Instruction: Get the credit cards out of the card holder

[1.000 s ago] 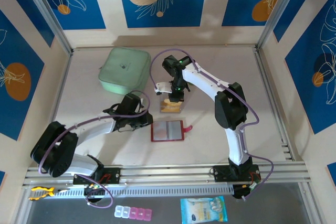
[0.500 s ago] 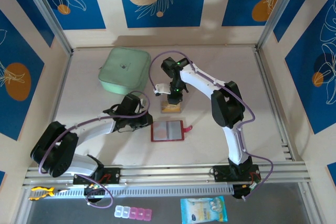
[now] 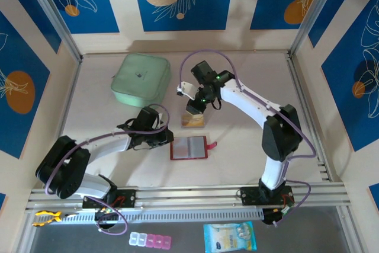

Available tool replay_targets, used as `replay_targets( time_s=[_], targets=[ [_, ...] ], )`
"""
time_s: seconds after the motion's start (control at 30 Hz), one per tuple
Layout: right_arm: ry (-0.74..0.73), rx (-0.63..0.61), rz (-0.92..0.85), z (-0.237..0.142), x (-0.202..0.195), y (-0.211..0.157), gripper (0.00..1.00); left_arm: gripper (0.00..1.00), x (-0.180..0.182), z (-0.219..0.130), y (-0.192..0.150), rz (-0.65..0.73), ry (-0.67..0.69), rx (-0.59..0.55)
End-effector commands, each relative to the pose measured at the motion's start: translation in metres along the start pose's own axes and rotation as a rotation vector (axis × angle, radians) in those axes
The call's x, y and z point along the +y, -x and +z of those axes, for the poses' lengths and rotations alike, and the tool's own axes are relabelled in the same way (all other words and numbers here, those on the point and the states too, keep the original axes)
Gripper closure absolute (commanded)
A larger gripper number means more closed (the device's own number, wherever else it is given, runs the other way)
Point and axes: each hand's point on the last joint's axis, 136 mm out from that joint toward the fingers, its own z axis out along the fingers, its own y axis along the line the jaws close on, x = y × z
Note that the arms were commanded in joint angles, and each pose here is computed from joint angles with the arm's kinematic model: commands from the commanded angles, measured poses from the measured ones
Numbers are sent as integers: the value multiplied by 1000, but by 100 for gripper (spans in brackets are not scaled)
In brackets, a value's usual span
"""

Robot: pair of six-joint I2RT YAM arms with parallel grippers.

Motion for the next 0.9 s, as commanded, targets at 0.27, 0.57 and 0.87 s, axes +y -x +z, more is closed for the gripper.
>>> replay_targets(
  time_s=[0.27, 0.57, 0.87],
  targets=[
    [109, -107, 765, 22, 58, -17, 84, 94, 9, 11, -19, -31, 9, 72],
    [195, 66, 1037, 55, 98, -57, 81, 95, 24, 16, -33, -61, 42, 86],
    [168, 152, 1057, 77, 105, -68, 72, 95, 27, 19, -37, -60, 54, 103]
  ],
)
